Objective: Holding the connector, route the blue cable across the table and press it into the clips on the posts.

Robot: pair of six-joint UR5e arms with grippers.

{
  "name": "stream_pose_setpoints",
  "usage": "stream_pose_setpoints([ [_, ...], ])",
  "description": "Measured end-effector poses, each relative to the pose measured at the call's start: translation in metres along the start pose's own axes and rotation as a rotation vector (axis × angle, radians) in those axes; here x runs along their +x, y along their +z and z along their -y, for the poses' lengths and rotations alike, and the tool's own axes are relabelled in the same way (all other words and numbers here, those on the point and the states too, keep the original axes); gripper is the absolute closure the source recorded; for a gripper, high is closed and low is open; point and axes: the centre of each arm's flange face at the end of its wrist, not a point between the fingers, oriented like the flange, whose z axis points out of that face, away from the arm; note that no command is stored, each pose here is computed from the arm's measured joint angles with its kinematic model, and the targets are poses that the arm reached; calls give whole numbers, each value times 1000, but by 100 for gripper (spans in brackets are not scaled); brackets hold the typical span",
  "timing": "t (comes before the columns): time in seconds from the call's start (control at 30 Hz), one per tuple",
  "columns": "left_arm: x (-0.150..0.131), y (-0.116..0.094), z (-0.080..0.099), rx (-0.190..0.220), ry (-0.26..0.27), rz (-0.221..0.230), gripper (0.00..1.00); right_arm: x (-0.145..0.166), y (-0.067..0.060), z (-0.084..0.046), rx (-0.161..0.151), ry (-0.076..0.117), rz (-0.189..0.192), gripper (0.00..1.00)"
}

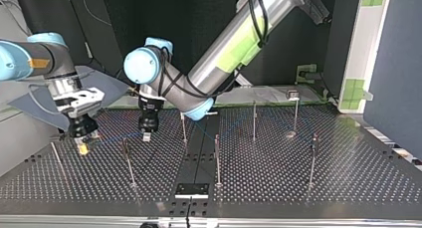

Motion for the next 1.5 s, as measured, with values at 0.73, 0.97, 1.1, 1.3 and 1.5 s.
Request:
stream_pose_setpoints([
  [0.73,0,-19,26,-31,17,32,100,2,3,-20,-5,-17,4,100],
  [0.97,3,-27,26,-75,26,19,100,1,3,-17,13,-22,11,100],
  [1.1,1,-27,25,-88,22,21,100,0,3,-15,18,-27,12,100],
  [1.3,0,-27,27,-85,13,31,100,5,2,-13,27,-36,8,100],
  [1.5,-7,-20,26,-81,-8,63,100,8,2,-12,34,-40,3,100],
])
